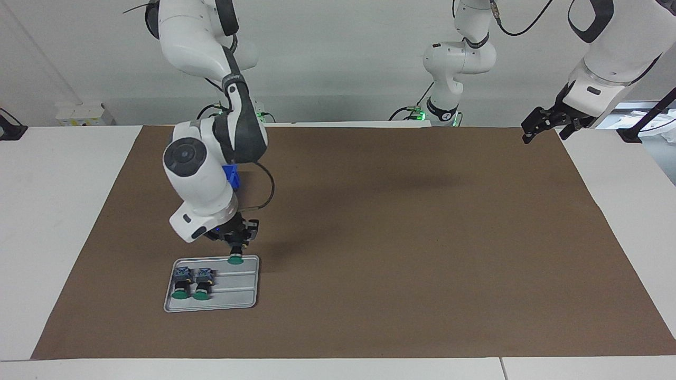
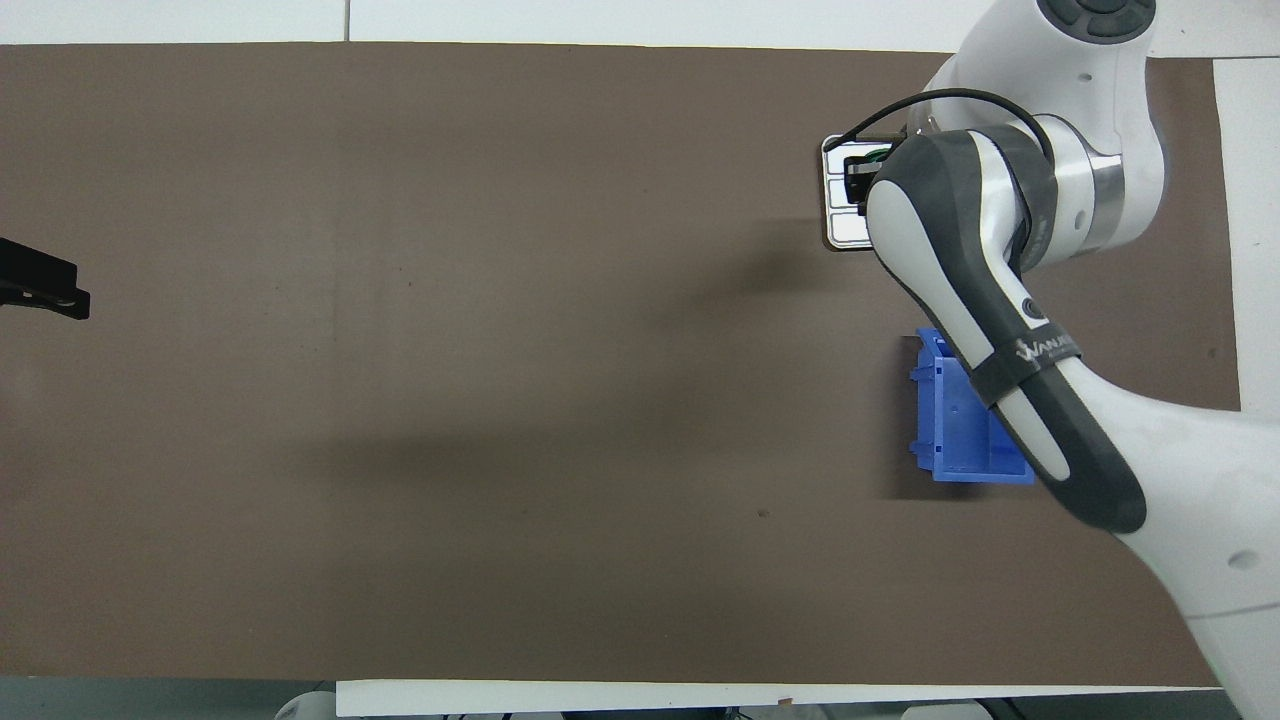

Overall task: Place and press button with both arms
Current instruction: 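Lift the button from the tray and carry it toward the table center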

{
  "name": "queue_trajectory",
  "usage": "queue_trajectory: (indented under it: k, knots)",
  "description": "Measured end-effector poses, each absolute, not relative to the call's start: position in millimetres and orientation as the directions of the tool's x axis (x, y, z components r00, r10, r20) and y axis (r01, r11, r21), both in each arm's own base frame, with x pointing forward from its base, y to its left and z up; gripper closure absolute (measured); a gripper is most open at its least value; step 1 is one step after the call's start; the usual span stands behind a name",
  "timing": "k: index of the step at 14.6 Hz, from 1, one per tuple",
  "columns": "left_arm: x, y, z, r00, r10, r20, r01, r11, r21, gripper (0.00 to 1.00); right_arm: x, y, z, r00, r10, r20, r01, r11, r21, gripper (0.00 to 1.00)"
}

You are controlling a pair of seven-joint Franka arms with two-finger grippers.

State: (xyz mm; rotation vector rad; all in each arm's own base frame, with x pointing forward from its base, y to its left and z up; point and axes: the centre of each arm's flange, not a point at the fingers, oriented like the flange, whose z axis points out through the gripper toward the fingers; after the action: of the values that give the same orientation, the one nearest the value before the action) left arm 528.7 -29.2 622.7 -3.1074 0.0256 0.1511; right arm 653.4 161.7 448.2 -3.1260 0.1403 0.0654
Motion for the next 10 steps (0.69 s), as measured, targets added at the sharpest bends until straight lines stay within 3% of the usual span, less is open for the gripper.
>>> queue_trajectory:
  k: [3,10]
  knots:
    - [528.7,-29.2,622.7,0.995,-0.015,-0.097,-0.018,-0.999,-0.03,0.0,614.3,242.1,459.7,0.964,-0.259,-0.054,-0.259,-0.966,-0.006,0.59]
    - [528.7,-29.2,622.7,0.995,-0.015,-0.097,-0.018,-0.999,-0.03,0.0,538.4,379.4,415.1,0.833,-0.551,-0.057,-0.549,-0.835,0.038,0.59]
